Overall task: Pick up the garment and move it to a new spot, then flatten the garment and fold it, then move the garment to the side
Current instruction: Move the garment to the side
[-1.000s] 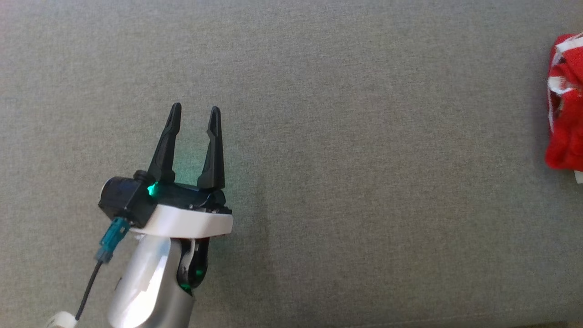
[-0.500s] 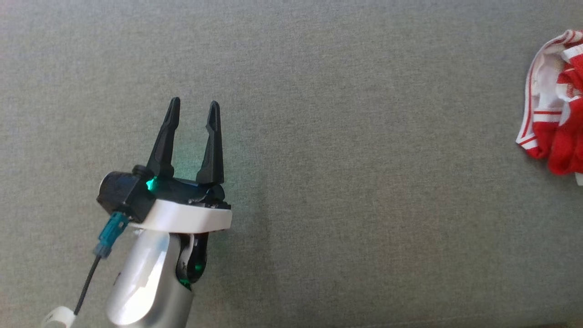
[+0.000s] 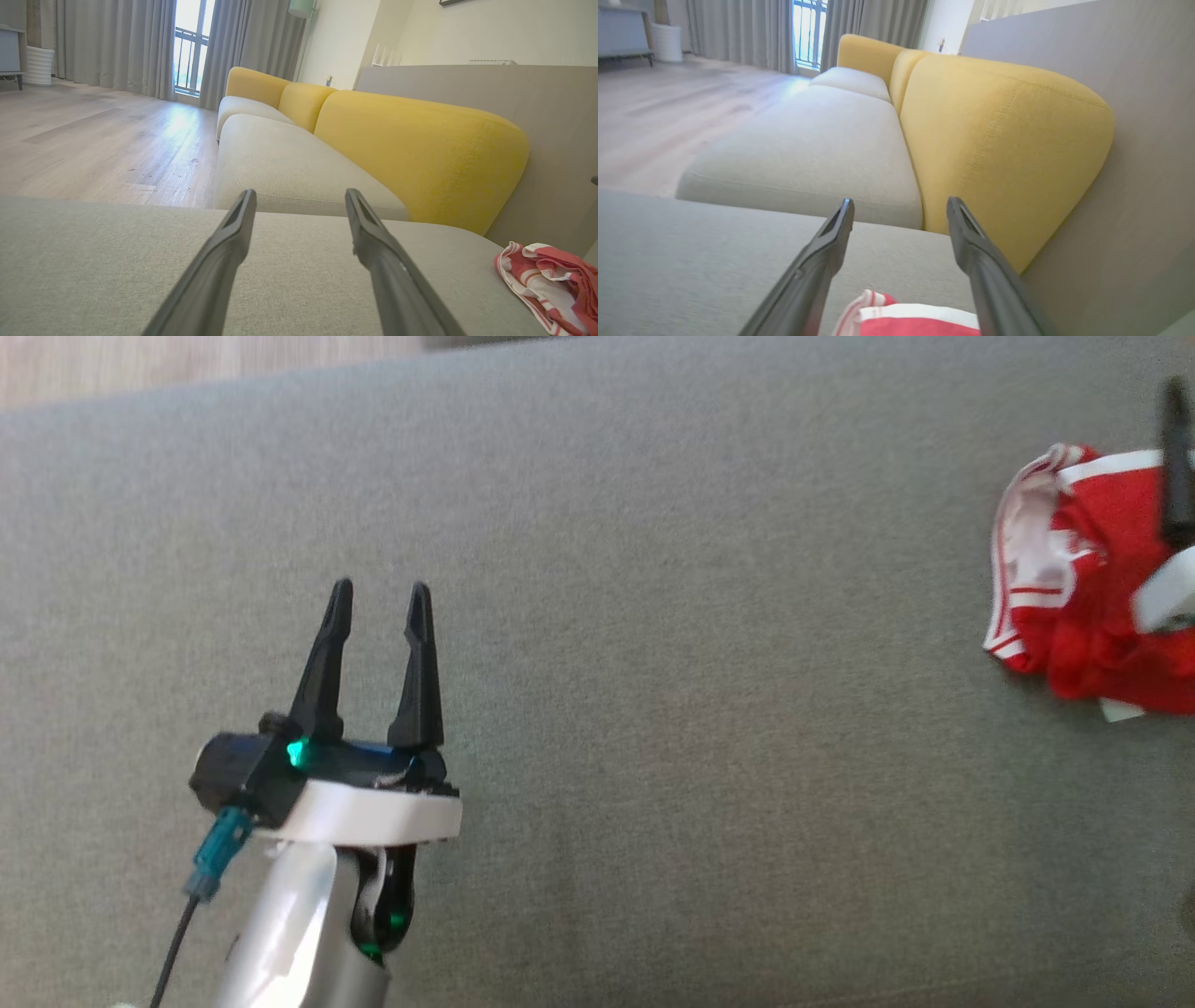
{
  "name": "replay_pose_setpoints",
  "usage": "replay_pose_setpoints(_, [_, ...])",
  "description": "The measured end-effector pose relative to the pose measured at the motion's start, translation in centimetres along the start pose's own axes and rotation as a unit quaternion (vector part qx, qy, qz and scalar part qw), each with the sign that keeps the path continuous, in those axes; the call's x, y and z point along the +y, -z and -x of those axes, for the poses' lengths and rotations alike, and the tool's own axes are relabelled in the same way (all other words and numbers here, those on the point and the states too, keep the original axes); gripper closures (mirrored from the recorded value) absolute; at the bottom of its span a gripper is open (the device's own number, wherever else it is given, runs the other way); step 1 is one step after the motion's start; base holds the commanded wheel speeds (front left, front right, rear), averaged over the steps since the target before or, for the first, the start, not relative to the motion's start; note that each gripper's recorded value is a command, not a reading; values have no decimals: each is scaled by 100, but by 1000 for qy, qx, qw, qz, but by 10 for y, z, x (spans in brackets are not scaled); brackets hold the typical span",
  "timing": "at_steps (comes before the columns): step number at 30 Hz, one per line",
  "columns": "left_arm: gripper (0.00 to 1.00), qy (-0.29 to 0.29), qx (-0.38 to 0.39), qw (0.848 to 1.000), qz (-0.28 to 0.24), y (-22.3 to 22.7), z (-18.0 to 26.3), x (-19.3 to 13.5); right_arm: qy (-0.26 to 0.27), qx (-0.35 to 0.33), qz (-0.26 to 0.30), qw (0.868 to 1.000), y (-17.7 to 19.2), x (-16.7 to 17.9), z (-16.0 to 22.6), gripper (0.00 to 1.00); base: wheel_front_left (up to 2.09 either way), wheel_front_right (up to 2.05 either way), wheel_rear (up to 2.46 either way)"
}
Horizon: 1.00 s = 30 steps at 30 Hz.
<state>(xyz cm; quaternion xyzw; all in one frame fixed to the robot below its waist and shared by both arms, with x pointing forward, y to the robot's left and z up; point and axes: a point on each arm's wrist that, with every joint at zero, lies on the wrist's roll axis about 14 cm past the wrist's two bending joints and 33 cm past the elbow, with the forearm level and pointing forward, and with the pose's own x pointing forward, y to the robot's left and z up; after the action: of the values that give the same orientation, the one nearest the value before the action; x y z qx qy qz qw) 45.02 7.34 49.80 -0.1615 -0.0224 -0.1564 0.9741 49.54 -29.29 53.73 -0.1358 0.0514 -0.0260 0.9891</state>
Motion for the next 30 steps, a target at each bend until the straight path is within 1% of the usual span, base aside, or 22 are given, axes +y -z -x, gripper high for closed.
replay_pose_setpoints(2, [0,1,-4,1000,-1,-4,5,-4,-10,-34,-27,999,-18,16,9,0,0,0,0])
replay_pose_setpoints(4, [0,4,-9,1000,-3,-9,9,-8,-18,-54,-65,996,-25,32,22,0,0,0,0])
replay_pose_setpoints(6, [0,6,-12,1000,-4,-13,13,-11,-25,-55,-108,992,-22,48,35,0,0,0,0])
replay_pose_setpoints(8, [0,5,-15,1000,-6,-16,17,-12,-31,-54,-138,988,-16,64,48,0,0,0,0])
replay_pose_setpoints(11, [0,-2,-16,1000,-9,-18,24,-12,-46,-50,-164,984,-5,89,67,0,0,0,0])
replay_pose_setpoints(14, [0,-12,-11,1000,-10,-15,32,-11,-56,-43,-184,980,6,106,84,0,0,0,0])
replay_pose_setpoints(16, [0,-17,-1,1000,-17,-10,38,-9,-55,-39,-193,979,16,110,93,0,0,0,0])
replay_pose_setpoints(21, [0,-32,12,999,-16,-2,50,-3,-50,-26,-206,977,38,115,109,0,0,0,0])
replay_pose_setpoints(25, [0,-46,9,999,-16,-5,54,4,-48,-33,-221,974,38,116,112,0,0,0,0])
replay_pose_setpoints(30, [0,-58,-11,998,-18,-18,53,10,-47,-33,-224,973,40,117,113,0,0,0,0])
